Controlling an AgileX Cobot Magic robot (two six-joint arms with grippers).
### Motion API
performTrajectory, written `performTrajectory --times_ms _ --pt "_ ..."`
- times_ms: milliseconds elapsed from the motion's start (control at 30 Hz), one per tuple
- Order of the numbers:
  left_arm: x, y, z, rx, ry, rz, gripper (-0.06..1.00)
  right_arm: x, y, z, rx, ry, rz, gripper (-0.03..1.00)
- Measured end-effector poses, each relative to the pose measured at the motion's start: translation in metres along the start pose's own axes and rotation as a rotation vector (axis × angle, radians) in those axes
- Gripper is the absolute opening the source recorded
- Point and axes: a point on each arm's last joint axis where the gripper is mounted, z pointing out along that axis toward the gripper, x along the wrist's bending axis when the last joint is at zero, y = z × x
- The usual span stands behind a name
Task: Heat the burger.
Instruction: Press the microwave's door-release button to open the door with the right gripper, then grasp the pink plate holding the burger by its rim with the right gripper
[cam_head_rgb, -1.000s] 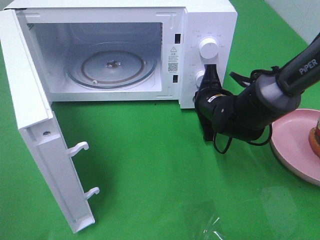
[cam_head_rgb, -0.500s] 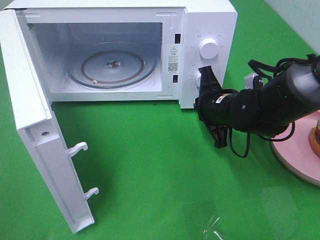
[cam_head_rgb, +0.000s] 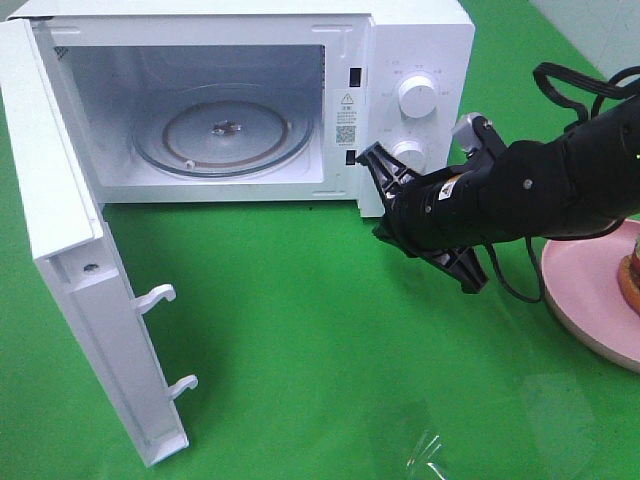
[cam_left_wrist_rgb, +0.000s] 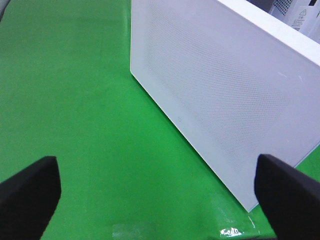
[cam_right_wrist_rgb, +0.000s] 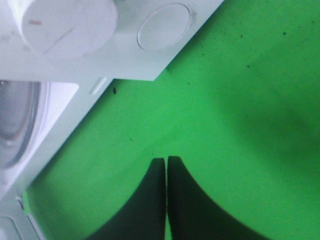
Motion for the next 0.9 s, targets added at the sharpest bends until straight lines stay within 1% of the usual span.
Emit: performTrajectory --times_ms 33,133,167,200,267,300,333,367,400,500,533,567,600,633,700,733,767,800,833,900 --pt "0.0 0.0 0.0 0.0 0.0 0.0 0.97 0.001 -0.001 -0.004 0.022 -0.007 -0.061 0.03" --pt "0.0 0.0 0.0 0.0 0.0 0.0 0.97 0.002 -0.001 -0.006 0.032 -0.01 -0.094 0.03" --pt "0.0 0.0 0.0 0.0 0.0 0.0 0.97 0.004 -0.002 -0.011 0.055 -0.016 -0.184 0.03" --pt "0.0 0.0 0.0 0.0 0.0 0.0 0.97 0.004 -0.002 -0.011 0.055 -0.016 -0.184 0.03" --pt "0.0 0.0 0.0 0.0 0.0 0.0 0.97 0.009 0.0 -0.025 0.088 -0.028 -0.357 0.04" --pt "0.0 0.0 0.0 0.0 0.0 0.0 0.97 0.009 0.0 -0.025 0.088 -0.028 -0.357 0.04" --pt "0.0 0.0 0.0 0.0 0.0 0.0 0.97 0.01 0.0 -0.031 0.103 -0.04 -0.419 0.04" --pt "0.0 0.0 0.0 0.0 0.0 0.0 0.97 0.01 0.0 -0.031 0.103 -0.04 -0.419 0.04" --pt "0.0 0.0 0.0 0.0 0.0 0.0 0.97 0.01 0.001 -0.038 0.117 -0.056 -0.472 0.04" --pt "0.0 0.0 0.0 0.0 0.0 0.0 0.97 0.01 0.001 -0.04 0.127 -0.069 -0.493 0.04" --pt "0.0 0.0 0.0 0.0 0.0 0.0 0.97 0.009 0.001 -0.046 0.151 -0.097 -0.545 0.04" --pt "0.0 0.0 0.0 0.0 0.0 0.0 0.97 0.009 0.001 -0.046 0.151 -0.097 -0.545 0.04" --pt "0.0 0.0 0.0 0.0 0.0 0.0 0.97 0.006 0.001 -0.05 0.177 -0.127 -0.593 0.04" --pt "0.0 0.0 0.0 0.0 0.0 0.0 0.97 0.006 0.001 -0.05 0.177 -0.127 -0.593 0.04" --pt "0.0 0.0 0.0 0.0 0.0 0.0 0.97 0.002 0.0 -0.06 0.239 -0.186 -0.702 0.05" --pt "0.0 0.0 0.0 0.0 0.0 0.0 0.97 0.002 0.0 -0.06 0.239 -0.186 -0.702 0.05" --pt "0.0 0.0 0.0 0.0 0.0 0.0 0.97 0.0 0.0 -0.065 0.27 -0.209 -0.757 0.05" --pt "0.0 0.0 0.0 0.0 0.0 0.0 0.97 0.0 0.0 -0.065 0.27 -0.209 -0.757 0.05" --pt "0.0 0.0 0.0 0.0 0.0 0.0 0.97 -0.001 0.0 -0.07 0.299 -0.229 -0.801 0.06" --pt "0.0 0.0 0.0 0.0 0.0 0.0 0.97 -0.003 0.0 -0.072 0.32 -0.245 -0.821 0.06"
